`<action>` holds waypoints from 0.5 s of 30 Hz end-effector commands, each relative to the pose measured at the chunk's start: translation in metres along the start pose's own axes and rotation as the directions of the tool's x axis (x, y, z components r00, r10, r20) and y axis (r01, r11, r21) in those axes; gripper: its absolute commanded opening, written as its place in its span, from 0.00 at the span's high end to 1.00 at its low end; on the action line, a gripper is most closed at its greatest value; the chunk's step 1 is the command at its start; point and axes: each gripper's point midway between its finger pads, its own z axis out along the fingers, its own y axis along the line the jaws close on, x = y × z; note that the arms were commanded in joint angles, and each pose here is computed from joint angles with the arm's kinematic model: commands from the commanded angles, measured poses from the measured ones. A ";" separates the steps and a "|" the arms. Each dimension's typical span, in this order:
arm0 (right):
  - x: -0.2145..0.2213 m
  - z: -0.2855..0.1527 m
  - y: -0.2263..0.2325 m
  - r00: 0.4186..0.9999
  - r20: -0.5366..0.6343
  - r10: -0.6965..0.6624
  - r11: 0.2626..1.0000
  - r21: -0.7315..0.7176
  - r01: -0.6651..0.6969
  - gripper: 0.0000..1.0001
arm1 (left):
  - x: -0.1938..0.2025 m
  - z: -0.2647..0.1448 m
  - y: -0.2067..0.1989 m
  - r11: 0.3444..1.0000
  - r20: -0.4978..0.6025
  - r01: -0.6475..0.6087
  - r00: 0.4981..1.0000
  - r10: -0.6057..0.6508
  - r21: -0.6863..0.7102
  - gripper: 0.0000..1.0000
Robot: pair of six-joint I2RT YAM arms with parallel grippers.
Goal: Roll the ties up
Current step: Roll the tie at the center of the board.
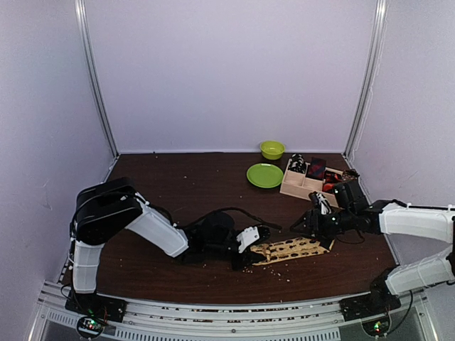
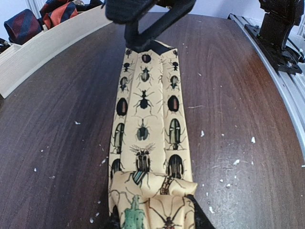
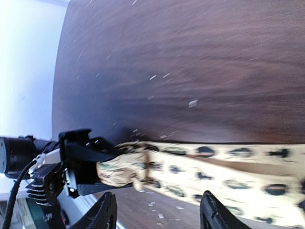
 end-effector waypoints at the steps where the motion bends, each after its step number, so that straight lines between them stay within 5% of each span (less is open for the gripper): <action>1: 0.000 0.022 0.054 0.998 -0.032 -0.059 0.989 -0.136 0.054 0.43 | 0.051 0.002 -0.008 0.999 -0.166 0.035 0.986 -0.030 0.028 0.72; 15: 0.043 0.081 0.085 0.972 -0.215 -0.097 0.979 -0.195 0.055 0.57 | 0.053 0.002 -0.008 0.999 -0.174 0.036 0.984 -0.031 0.027 0.72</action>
